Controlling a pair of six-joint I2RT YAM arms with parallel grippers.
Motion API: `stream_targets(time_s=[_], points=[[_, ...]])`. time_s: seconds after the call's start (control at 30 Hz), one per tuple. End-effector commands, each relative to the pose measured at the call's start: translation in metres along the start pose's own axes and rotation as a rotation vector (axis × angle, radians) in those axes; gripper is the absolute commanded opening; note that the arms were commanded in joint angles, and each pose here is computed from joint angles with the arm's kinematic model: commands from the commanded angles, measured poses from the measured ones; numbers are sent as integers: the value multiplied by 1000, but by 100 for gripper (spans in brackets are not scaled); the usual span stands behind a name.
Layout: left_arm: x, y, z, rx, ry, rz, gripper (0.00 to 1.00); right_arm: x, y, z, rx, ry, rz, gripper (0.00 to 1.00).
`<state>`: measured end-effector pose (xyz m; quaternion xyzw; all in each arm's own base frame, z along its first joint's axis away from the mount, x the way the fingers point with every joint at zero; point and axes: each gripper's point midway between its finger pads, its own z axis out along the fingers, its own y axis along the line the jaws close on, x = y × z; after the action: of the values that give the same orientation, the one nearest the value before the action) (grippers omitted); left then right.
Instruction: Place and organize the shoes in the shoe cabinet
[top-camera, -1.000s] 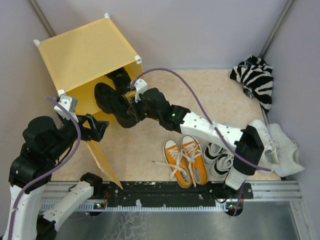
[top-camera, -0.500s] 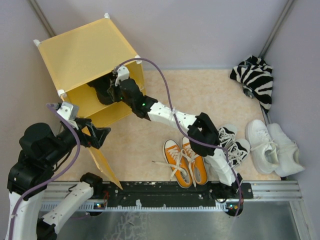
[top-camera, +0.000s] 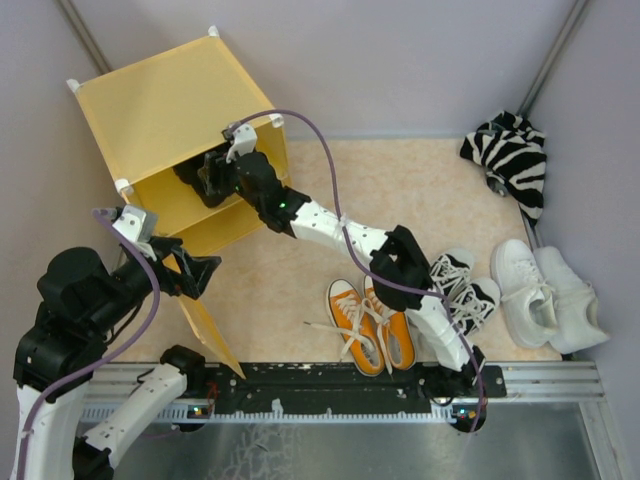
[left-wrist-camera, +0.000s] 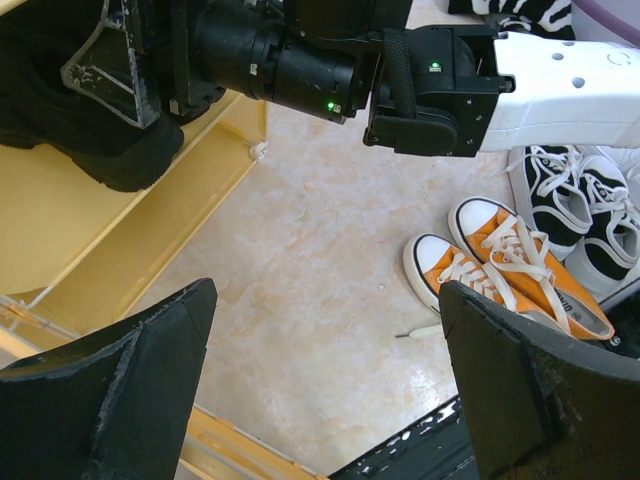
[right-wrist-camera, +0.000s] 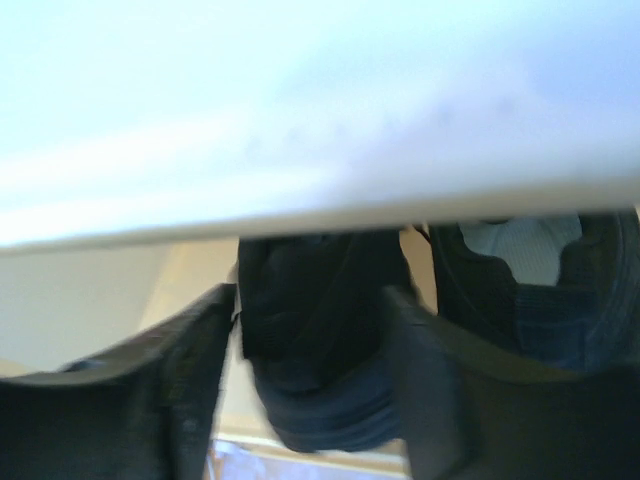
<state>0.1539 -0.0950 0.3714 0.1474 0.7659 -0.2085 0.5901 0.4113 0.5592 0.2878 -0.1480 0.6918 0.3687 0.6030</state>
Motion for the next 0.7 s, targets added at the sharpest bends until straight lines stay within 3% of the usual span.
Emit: stream_targets(time_s=[0.0,0.4,0.67], points=[[12,4,6,-18,50,-7,99,-77,30,-23,-121,-170,39,70],[6,15,11,-80,42,-15,99,-79,27,-107,-190,-104,27,75],[-1,15,12,-85,16,-11,99,-42,-68,-150,121,130,-71,71]])
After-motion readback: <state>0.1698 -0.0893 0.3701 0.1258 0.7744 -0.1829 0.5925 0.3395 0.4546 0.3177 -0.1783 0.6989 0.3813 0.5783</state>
